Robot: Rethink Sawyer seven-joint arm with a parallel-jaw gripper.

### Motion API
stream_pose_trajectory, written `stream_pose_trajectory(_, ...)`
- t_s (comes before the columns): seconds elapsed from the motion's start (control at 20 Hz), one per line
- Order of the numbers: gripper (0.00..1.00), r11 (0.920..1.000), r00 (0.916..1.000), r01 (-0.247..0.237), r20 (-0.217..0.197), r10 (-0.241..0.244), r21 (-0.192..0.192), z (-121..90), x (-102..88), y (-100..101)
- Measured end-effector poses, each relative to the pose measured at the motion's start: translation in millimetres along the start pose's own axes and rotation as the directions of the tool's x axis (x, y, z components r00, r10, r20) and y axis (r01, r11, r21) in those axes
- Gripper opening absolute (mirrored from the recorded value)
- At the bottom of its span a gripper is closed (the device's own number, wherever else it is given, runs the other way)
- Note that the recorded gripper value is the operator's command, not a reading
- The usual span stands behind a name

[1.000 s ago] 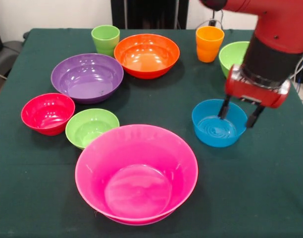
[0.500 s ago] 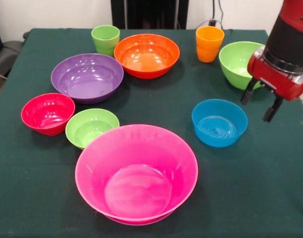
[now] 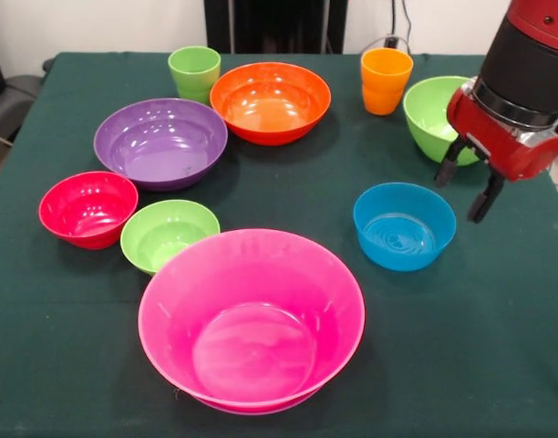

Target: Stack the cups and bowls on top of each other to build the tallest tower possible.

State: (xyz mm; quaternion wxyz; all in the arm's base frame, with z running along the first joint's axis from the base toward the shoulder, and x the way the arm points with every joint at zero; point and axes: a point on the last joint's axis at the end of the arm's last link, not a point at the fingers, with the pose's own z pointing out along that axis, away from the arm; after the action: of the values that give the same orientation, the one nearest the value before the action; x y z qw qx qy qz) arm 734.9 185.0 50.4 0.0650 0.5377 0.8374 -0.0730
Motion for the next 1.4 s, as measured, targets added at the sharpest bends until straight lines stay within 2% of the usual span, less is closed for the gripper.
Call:
stream_pose_trajectory(0.35, 1.0, 0.9987, 0.9987, -0.045, -0.021, 0.046, 0.025, 0.3, -3.0, -13.7)
stream_pose_trajectory(0.55, 1.0, 0.9945, 0.9949, -0.09, -0.041, 0.092, 0.055, -1.4, -0.6, -30.3)
stream_pose_trajectory(0.75, 1.0, 0.9856, 0.9879, -0.145, -0.043, 0.149, 0.087, -6.8, 7.3, -48.4)
stream_pose_trajectory(0.95, 1.0, 0.9721, 0.9759, -0.209, -0.042, 0.214, 0.107, -16.1, 18.5, -62.1)
stream_pose_trajectory(1.0, 1.0, 0.9633, 0.9676, -0.243, -0.042, 0.249, 0.114, -20.7, 24.4, -67.2)
stream_pose_trajectory(1.15, 1.0, 0.9528, 0.9572, -0.279, -0.044, 0.286, 0.119, -25.3, 29.0, -70.9)
stream_pose_trajectory(1.25, 1.0, 0.9357, 0.9399, -0.33, -0.047, 0.338, 0.123, -29.2, 31.4, -73.6)
stream_pose_trajectory(1.35, 1.0, 0.925, 0.9291, -0.359, -0.047, 0.367, 0.125, -30.4, 31.4, -74.0)
stream_pose_trajectory(1.4, 1.0, 0.9172, 0.9211, -0.378, -0.047, 0.386, 0.125, -31.3, 31.3, -74.0)
